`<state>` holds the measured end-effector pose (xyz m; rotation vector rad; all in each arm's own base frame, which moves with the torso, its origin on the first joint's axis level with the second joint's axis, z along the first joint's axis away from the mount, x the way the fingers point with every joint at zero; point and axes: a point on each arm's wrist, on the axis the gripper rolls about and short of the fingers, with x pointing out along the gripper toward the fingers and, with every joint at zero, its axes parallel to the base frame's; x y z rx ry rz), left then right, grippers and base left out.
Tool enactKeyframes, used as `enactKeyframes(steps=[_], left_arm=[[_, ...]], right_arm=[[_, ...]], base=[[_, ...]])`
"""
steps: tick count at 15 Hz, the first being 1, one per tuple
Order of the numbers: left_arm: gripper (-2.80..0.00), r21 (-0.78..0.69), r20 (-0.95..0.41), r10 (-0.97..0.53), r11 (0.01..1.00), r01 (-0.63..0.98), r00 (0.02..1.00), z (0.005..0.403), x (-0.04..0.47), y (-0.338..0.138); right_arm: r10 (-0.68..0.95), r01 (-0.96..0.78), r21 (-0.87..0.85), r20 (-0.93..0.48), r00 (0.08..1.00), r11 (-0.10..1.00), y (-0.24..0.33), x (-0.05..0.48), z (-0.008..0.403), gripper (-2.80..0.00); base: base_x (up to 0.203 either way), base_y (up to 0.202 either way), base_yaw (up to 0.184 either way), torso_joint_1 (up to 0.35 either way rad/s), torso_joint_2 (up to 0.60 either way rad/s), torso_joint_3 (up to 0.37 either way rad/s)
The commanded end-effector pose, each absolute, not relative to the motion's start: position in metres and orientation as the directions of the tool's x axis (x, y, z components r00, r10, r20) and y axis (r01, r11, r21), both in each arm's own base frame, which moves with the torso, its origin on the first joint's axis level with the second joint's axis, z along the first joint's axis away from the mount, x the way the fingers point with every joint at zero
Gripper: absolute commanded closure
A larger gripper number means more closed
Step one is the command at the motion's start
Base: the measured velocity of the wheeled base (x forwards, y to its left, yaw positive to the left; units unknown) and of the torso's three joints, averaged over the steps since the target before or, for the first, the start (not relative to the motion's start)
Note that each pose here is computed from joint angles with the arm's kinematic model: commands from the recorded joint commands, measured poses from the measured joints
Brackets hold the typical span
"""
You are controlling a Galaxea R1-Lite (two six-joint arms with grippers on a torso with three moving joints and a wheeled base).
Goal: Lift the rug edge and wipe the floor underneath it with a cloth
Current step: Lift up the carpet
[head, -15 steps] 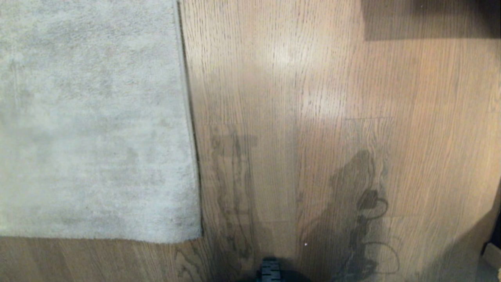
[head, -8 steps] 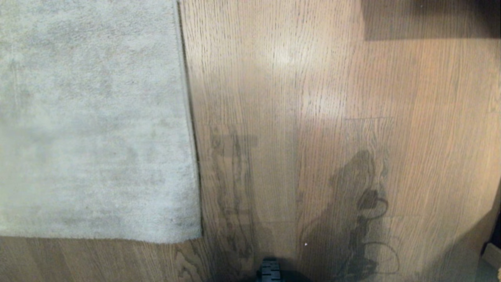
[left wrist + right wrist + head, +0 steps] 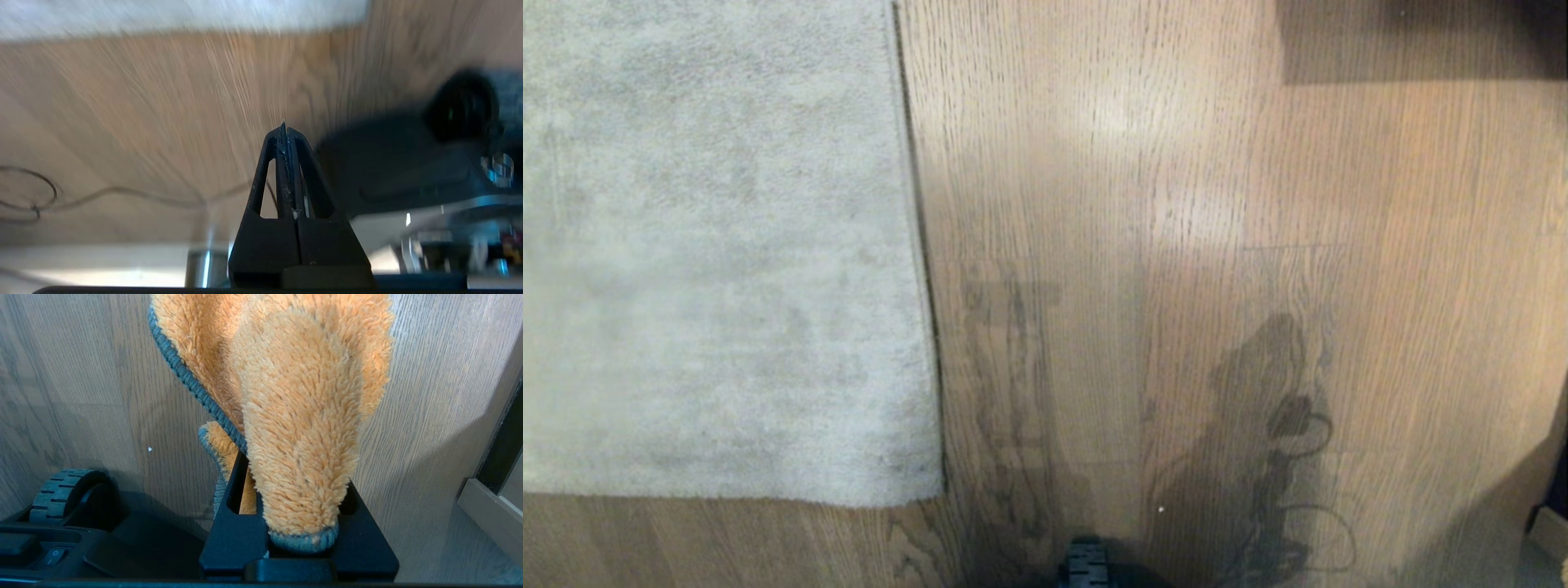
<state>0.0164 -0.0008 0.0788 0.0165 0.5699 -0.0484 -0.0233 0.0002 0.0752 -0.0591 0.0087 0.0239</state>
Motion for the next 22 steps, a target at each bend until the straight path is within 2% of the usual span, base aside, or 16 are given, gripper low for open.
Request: enactKeyframes(steps=[1,4,8,12,16,18,22], left_arm=[[0.00,0.002,-0.652,-0.076,0.995,0.101,0.755,0.076,0.027,-0.003],[0.00,0.001,-0.741,-0.122,0.983,0.183,0.660,0.072,0.036,-0.006],[0.00,0.000,-0.796,-0.139,0.973,0.231,0.589,0.068,0.041,-0.010],[0.00,0.004,-0.790,-0.139,0.973,0.232,0.597,0.068,0.042,-0.010],[0.00,0.007,-0.744,-0.134,0.978,0.208,0.654,0.069,0.044,-0.010],[0.00,0.003,-0.727,-0.115,0.985,0.171,0.677,0.087,0.063,-0.012],[0.00,0.010,-0.756,-0.076,0.992,0.128,0.651,0.107,0.115,-0.015]], right_arm=[[0.025,-0.025,-0.060,-0.011,1.000,0.998,0.000,-0.023,0.075,0.00],[0.025,-0.025,-0.060,-0.011,1.000,0.998,0.000,-0.023,0.075,0.00],[0.025,-0.025,-0.060,-0.011,1.000,0.998,0.000,-0.023,0.075,0.00],[0.025,-0.025,-0.060,-0.011,1.000,0.998,0.000,-0.023,0.075,0.00],[0.025,-0.025,-0.060,-0.011,1.000,0.998,0.000,-0.023,0.075,0.00],[0.025,-0.025,-0.060,-0.011,1.000,0.998,0.000,-0.023,0.075,0.00],[0.025,-0.025,-0.060,-0.011,1.000,0.998,0.000,-0.023,0.075,0.00]], base=[[0.000,0.000,0.000,0.000,0.00,0.000],[0.000,0.000,0.000,0.000,0.00,0.000],[0.000,0.000,0.000,0.000,0.00,0.000],[0.000,0.000,0.000,0.000,0.00,0.000],[0.000,0.000,0.000,0.000,0.00,0.000],[0.000,0.000,0.000,0.000,0.00,0.000],[0.000,0.000,0.000,0.000,0.00,0.000]])
